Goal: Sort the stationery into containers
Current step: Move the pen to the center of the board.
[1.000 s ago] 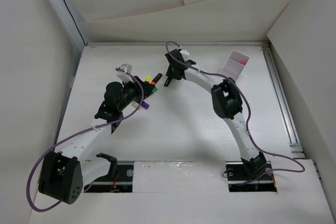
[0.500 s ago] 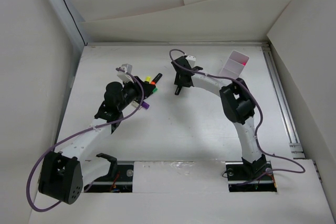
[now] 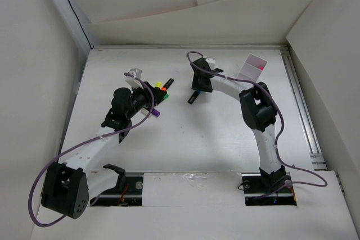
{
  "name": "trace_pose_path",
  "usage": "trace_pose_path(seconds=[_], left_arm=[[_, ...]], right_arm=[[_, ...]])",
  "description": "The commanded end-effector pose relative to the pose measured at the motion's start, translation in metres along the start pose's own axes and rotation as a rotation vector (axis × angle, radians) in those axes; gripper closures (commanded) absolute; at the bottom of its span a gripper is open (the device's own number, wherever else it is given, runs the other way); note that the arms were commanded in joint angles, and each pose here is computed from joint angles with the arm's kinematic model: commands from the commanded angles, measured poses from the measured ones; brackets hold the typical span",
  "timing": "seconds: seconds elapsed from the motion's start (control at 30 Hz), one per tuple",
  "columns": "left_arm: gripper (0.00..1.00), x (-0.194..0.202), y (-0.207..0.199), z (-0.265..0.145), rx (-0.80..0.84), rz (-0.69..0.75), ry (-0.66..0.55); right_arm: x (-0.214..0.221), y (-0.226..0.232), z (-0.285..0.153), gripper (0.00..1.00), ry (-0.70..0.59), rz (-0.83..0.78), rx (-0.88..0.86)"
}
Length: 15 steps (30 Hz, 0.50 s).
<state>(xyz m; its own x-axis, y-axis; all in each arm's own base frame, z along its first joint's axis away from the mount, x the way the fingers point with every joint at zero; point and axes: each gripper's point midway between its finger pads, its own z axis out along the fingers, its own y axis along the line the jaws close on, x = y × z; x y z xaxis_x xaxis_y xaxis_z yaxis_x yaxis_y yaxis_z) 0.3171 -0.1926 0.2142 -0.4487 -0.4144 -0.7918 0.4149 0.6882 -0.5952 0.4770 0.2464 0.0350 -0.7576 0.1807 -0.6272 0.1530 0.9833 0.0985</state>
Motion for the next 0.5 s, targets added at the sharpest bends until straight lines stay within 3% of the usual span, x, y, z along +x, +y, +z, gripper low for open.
trace_pose_path(seconds=[0.0, 0.1, 0.33, 0.47], left_arm=[[0.80, -0.014, -0.014, -0.002, 0.051, 0.016, -0.049], [0.80, -0.014, -0.014, -0.002, 0.051, 0.016, -0.049], [0.79, -0.016, -0.016, -0.002, 0.059, 0.019, -0.054], [0.79, -0.011, -0.017, -0.001, 0.072, 0.017, -0.034]], right_arm=[[-0.008, 0.008, -0.002, 0.42, -0.013, -0.003, -0.015], [-0.010, 0.009, -0.002, 0.47, -0.010, -0.005, -0.012], [0.004, 0.010, -0.008, 0.47, 0.021, 0.010, -0.029], [0.008, 0.004, -0.010, 0.35, 0.018, 0.027, -0.015]])
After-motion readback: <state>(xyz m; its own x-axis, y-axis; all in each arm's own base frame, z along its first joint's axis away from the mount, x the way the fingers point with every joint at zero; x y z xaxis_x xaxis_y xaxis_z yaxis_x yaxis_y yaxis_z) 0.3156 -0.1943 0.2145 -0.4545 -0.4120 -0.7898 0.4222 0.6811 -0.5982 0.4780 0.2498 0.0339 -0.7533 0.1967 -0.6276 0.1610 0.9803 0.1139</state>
